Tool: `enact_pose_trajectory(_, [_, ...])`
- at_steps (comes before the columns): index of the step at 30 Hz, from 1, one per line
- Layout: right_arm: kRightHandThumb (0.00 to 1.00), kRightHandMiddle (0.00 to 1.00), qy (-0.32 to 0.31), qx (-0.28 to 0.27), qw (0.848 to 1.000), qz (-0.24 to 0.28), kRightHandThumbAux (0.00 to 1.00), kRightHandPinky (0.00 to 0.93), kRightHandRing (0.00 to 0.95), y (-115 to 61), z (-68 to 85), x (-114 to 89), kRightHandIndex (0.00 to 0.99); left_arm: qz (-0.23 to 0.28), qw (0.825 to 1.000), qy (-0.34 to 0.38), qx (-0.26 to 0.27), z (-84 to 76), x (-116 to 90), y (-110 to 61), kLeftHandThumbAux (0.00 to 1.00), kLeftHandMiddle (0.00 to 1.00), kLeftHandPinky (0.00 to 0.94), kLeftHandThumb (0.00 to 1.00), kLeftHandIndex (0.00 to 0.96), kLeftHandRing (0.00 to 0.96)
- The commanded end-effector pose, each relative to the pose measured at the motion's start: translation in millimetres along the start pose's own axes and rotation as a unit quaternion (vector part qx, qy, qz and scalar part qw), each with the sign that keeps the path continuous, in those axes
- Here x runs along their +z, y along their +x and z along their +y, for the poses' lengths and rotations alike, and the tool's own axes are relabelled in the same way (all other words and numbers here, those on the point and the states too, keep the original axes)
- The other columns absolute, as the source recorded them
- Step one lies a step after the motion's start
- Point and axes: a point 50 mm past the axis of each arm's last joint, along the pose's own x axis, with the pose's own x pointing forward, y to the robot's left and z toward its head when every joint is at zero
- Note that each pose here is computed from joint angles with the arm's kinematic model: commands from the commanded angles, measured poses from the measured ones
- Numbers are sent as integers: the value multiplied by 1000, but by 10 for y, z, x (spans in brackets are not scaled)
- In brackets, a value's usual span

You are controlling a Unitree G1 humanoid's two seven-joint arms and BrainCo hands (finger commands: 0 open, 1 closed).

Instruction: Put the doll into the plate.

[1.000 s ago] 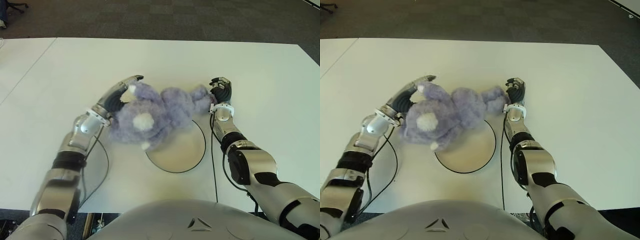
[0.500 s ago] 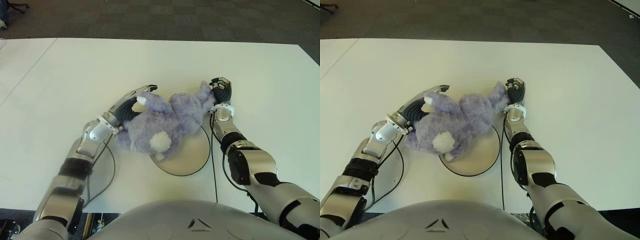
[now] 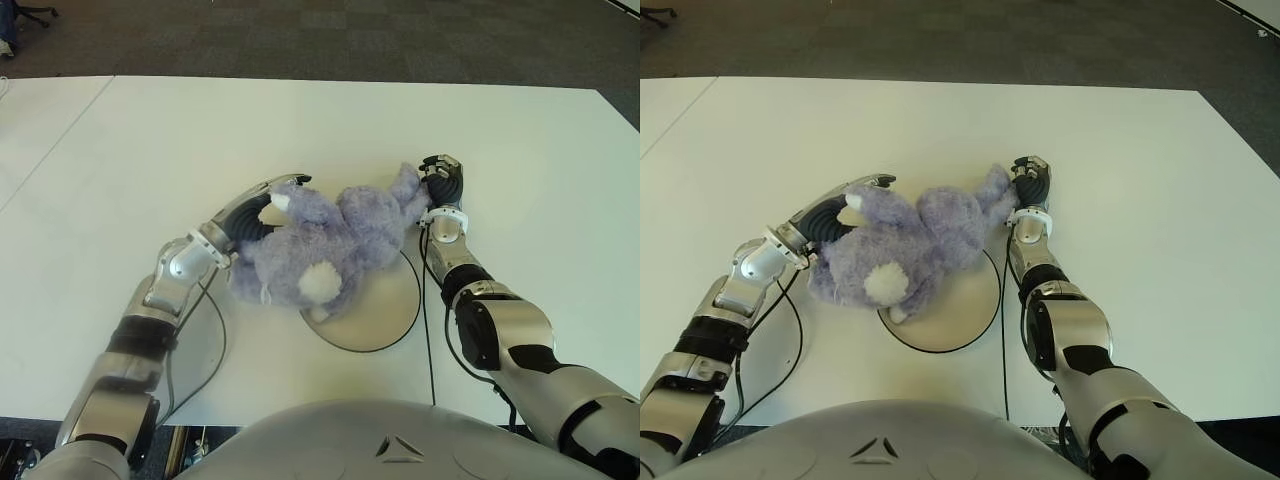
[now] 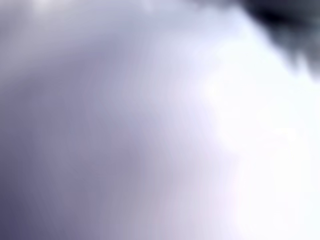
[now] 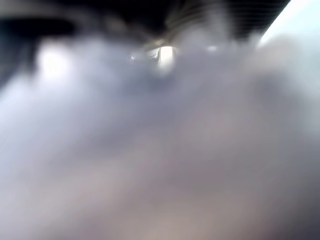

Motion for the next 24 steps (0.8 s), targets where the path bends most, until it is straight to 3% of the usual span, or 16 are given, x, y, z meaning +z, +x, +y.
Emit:
enact_pose_trajectory(1, [838, 476, -36, 39, 980, 191, 688, 538, 576, -641, 84, -876, 415, 18, 999, -12, -48, -32, -30, -68, 641, 101, 169, 239, 0, 134])
enact_pose_trajectory(10, [836, 478, -43, 40, 980, 190, 688, 616, 617, -640, 78, -877, 415, 23, 998, -19, -58, 6, -45, -92, 674, 115, 196, 248, 0, 151])
enact_pose_trajectory(15, [836, 479, -48, 40, 980, 190, 688, 593, 617, -640, 80, -877, 415, 19, 999, -15, -40, 30, -43, -100, 699, 116, 197, 262, 2, 151])
enact_pose_trajectory(24, [837, 483, -50, 42, 980, 190, 687, 681, 669, -641, 84, -878, 415, 9, 1000, -7, -20, 68, -28, -96, 733, 90, 223, 249, 25, 143])
